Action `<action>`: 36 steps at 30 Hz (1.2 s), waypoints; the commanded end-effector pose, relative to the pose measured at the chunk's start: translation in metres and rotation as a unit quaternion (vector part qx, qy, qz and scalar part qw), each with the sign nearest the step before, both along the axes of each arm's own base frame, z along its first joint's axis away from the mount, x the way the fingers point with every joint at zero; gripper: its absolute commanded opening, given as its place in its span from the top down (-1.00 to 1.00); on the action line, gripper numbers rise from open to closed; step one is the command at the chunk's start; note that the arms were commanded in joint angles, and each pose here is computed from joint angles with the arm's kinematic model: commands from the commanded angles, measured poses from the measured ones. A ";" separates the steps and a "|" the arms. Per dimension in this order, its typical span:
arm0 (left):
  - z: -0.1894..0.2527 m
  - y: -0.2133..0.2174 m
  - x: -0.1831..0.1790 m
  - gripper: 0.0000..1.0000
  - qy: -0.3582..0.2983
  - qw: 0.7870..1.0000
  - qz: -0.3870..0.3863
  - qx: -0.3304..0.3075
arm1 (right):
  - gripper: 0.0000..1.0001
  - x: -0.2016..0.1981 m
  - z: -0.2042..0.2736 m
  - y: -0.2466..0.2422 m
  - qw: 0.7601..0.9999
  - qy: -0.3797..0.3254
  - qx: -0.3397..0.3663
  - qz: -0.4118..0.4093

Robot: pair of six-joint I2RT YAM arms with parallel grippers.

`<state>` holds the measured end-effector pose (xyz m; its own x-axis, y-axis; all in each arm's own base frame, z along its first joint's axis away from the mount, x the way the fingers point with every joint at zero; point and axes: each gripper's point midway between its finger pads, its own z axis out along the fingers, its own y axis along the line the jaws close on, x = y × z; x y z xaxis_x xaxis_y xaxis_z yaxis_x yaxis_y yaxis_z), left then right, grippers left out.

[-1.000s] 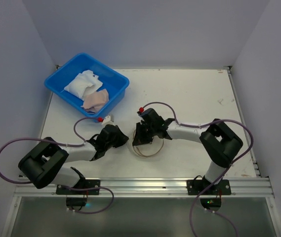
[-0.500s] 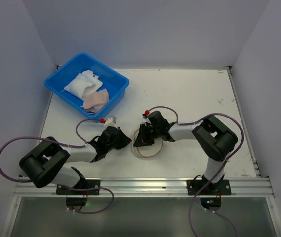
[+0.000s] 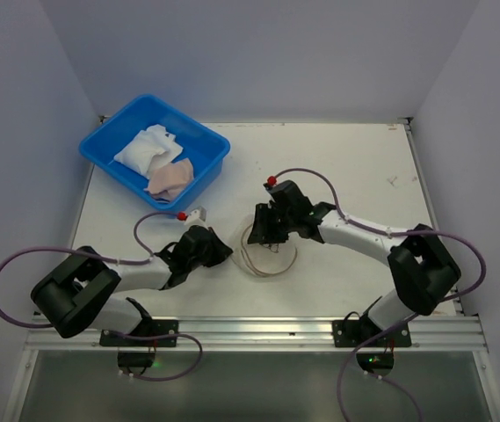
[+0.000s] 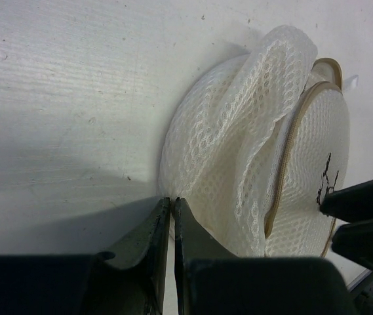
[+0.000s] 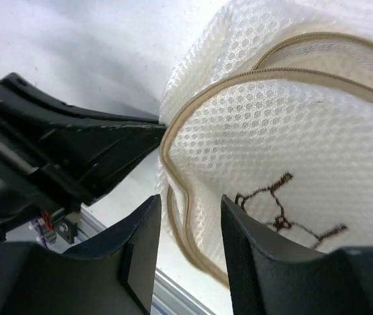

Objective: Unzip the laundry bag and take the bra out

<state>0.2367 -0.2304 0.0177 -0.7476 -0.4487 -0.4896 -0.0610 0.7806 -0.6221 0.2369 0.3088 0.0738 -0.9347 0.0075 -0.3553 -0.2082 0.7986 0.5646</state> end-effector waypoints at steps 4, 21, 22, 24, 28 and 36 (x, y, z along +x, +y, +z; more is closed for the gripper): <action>0.009 0.002 0.005 0.74 -0.008 1.000 0.008 0.011 | 0.11 0.000 0.051 -0.023 0.998 -0.058 -0.038 0.001; 0.176 0.053 0.045 -1.00 -0.129 0.980 0.039 0.144 | -0.97 0.033 0.161 -0.211 0.923 -0.259 -0.142 -0.246; 0.196 0.054 0.047 -1.00 -0.143 0.979 0.040 0.140 | -0.97 0.030 0.169 -0.220 0.916 -0.271 -0.149 -0.256; 0.207 0.067 0.041 -1.00 -0.143 0.975 0.041 0.162 | -0.97 0.023 0.184 -0.243 0.895 -0.292 -0.172 -0.291; 0.247 0.096 0.027 -1.00 -0.166 0.967 0.065 0.182 | -0.97 -0.005 0.221 -0.277 0.860 -0.343 -0.174 -0.336; 0.294 0.166 -0.033 -1.00 -0.226 0.949 0.111 0.187 | -0.97 -0.066 0.266 -0.310 0.823 -0.417 -0.114 -0.368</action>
<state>0.2265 -0.1013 0.3037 -0.3637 -0.3548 -0.8613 0.0032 0.9241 -0.3820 0.1908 0.0192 0.3260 -0.2021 0.3178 -0.9264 0.1116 0.9472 0.3006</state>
